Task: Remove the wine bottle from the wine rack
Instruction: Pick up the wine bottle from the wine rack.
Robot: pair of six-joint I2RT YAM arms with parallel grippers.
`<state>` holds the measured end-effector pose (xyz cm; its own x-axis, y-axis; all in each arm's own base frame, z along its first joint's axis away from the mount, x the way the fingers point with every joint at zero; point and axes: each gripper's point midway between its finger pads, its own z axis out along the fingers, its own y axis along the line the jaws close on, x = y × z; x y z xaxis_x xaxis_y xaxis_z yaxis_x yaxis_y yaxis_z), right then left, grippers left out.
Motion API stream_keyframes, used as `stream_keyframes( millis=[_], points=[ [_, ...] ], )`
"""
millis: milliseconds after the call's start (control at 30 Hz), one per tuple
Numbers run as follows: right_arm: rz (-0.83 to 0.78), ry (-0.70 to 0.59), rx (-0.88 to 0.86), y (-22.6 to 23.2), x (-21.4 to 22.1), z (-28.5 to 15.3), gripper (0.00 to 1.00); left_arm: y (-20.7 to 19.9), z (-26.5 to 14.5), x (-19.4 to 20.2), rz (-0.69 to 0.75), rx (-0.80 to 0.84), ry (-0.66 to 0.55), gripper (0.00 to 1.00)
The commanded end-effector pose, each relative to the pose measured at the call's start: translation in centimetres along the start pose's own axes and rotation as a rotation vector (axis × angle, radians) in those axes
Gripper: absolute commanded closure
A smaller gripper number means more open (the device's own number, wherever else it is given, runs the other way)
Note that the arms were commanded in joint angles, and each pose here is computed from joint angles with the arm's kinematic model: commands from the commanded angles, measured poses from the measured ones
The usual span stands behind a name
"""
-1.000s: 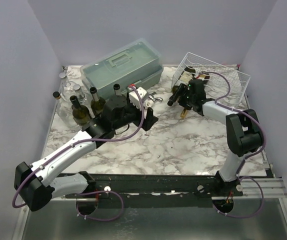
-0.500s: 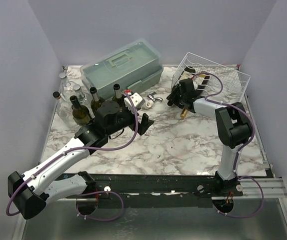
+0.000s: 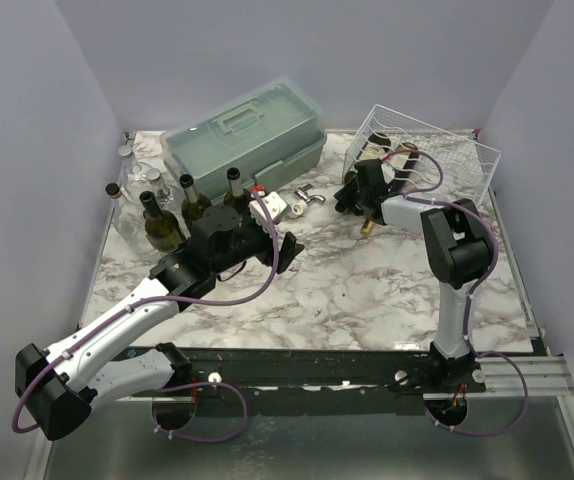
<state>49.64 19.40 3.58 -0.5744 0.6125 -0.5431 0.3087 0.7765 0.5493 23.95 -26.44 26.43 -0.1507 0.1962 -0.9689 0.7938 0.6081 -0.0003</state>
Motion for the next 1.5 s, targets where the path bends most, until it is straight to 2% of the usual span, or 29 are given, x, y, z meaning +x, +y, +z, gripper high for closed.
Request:
stream_keyframes(
  millis=[0, 233, 533, 767, 1033, 1467],
  points=[
    [0.024, -0.039, 0.015, -0.2, -0.2, 1.2, 0.64, 0.3, 0.0, 0.5, 0.031, -0.016, 0.010, 0.12],
    [0.027, -0.046, -0.009, 0.2, -0.4, 0.6, 0.89, 0.4, 0.0, 0.5, 0.034, -0.023, 0.012, 0.12],
    [0.051, -0.052, -0.099, 2.7, -1.9, -3.7, 1.00, 0.5, -0.2, 0.4, 0.038, -0.027, 0.006, 0.12],
    [0.082, 0.008, -0.191, 4.2, -1.1, -6.6, 1.00, 0.6, -0.5, 0.2, 0.041, -0.038, -0.003, 0.12],
    [0.044, 0.053, -0.242, 4.9, -0.7, -9.5, 1.00, 0.6, -0.6, 0.1, 0.042, -0.041, -0.011, 0.12],
    [-0.028, 0.098, -0.251, 3.7, 0.1, -13.8, 1.00, 0.0, -0.4, 0.2, 0.041, -0.016, -0.022, 0.12]
  ],
)
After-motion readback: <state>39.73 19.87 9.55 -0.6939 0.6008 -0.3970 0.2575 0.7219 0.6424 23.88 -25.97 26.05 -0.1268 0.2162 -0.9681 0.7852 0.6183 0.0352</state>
